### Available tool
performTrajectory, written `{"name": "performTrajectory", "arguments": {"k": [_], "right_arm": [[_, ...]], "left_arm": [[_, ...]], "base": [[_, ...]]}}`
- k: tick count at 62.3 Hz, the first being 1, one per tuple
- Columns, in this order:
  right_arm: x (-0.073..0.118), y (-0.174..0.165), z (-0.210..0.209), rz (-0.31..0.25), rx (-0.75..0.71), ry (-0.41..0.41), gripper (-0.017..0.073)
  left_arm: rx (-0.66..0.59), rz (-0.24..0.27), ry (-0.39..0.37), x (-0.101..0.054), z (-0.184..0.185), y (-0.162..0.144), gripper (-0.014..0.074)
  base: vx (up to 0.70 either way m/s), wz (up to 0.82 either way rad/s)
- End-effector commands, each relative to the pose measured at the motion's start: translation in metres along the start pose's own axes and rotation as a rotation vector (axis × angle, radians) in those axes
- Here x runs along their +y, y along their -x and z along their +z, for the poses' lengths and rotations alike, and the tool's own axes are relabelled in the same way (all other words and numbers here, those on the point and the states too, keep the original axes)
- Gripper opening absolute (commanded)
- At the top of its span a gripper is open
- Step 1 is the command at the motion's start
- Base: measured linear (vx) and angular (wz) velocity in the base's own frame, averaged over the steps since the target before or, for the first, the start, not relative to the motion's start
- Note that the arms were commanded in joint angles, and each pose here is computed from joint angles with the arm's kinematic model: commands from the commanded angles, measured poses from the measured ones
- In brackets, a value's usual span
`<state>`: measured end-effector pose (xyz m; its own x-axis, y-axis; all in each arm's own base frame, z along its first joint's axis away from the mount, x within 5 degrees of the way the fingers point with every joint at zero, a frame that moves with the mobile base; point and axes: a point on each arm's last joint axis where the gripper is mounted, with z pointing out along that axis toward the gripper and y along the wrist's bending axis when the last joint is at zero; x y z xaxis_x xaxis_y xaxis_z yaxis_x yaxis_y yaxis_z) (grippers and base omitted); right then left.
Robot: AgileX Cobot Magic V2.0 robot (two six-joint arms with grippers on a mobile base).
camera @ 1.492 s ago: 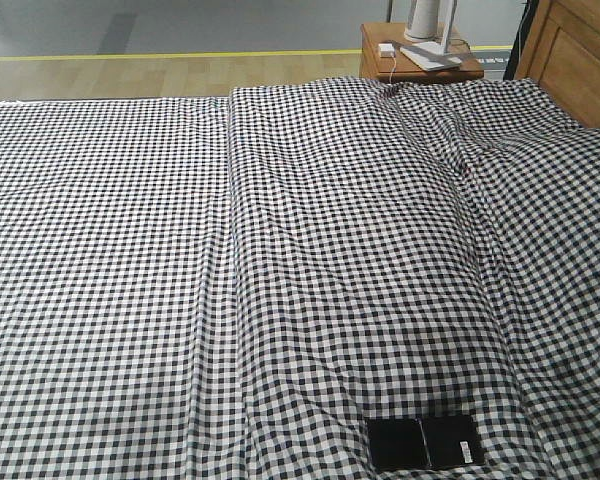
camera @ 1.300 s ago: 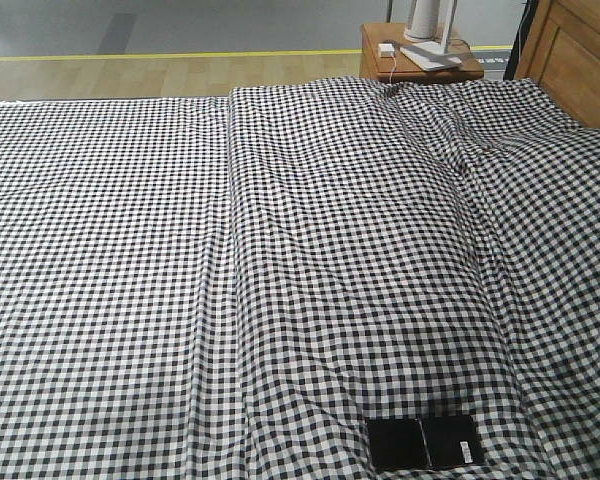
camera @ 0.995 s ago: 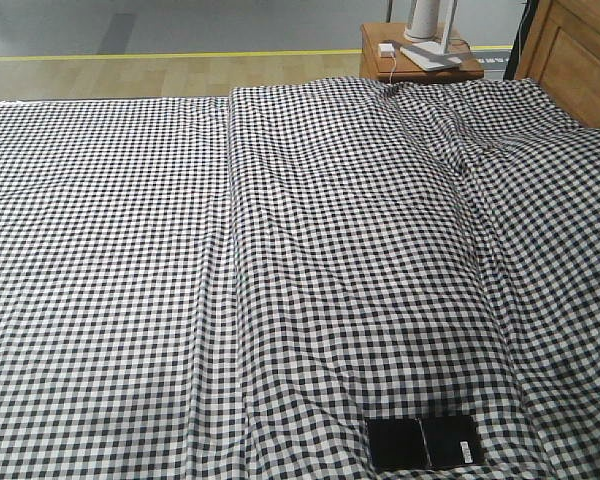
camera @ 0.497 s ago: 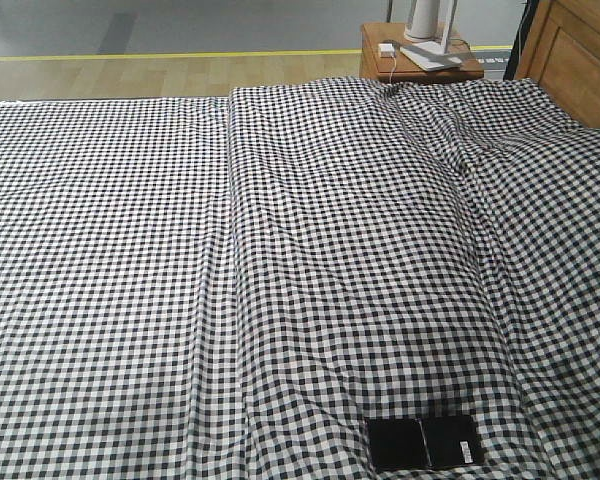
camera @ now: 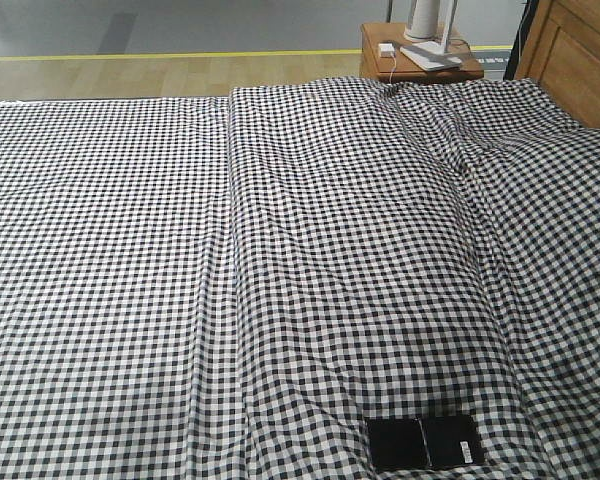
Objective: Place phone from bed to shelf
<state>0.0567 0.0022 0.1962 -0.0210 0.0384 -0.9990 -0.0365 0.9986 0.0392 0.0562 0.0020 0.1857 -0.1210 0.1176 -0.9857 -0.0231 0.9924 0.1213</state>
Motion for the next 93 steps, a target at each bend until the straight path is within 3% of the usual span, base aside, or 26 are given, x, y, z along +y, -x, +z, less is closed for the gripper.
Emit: {"name": "performTrajectory", "arguments": {"k": [1, 15, 28, 40, 50, 61, 73, 81, 93], "right_arm": [[0.0, 0.007, -0.001, -0.021, -0.088, -0.005, -0.0005], [0.0, 0.012, -0.002, -0.013, -0.149, -0.004, -0.0005], [0.0, 0.038, -0.009, -0.013, -0.434, -0.002, -0.0005], [0.002, 0.086, -0.026, -0.013, -0.607, 0.003, -0.0005], [0.005, 0.14, -0.049, -0.018, -0.666, 0.007, -0.0005], [0.008, 0.197, -0.054, -0.022, -0.575, 0.009, -0.0005], [0.01, 0.24, -0.028, -0.024, -0.37, 0.008, -0.0004], [0.01, 0.247, 0.002, -0.027, -0.174, 0.006, 0.0002], [0.009, 0.226, 0.052, -0.054, 0.118, 0.003, 0.0044]], "left_arm": [[-0.107, -0.014, 0.01, 0.002, -0.003, 0.014, 0.0001], [-0.107, -0.014, 0.01, 0.002, -0.003, 0.014, 0.0001], [-0.107, -0.014, 0.01, 0.002, -0.003, 0.014, 0.0001], [-0.107, -0.014, 0.01, 0.002, -0.003, 0.014, 0.0001], [-0.107, -0.014, 0.01, 0.002, -0.003, 0.014, 0.0001], [-0.107, -0.014, 0.01, 0.002, -0.003, 0.014, 0.0001], [-0.107, -0.014, 0.01, 0.002, -0.003, 0.014, 0.0001], [-0.107, -0.014, 0.01, 0.002, -0.003, 0.014, 0.0001], [-0.107, -0.014, 0.01, 0.002, -0.003, 0.014, 0.0001]], "base": [[0.0, 0.0], [0.0, 0.0], [0.0, 0.0], [0.0, 0.0], [0.0, 0.0], [0.0, 0.0], [0.0, 0.0], [0.0, 0.0], [0.0, 0.0]]}}
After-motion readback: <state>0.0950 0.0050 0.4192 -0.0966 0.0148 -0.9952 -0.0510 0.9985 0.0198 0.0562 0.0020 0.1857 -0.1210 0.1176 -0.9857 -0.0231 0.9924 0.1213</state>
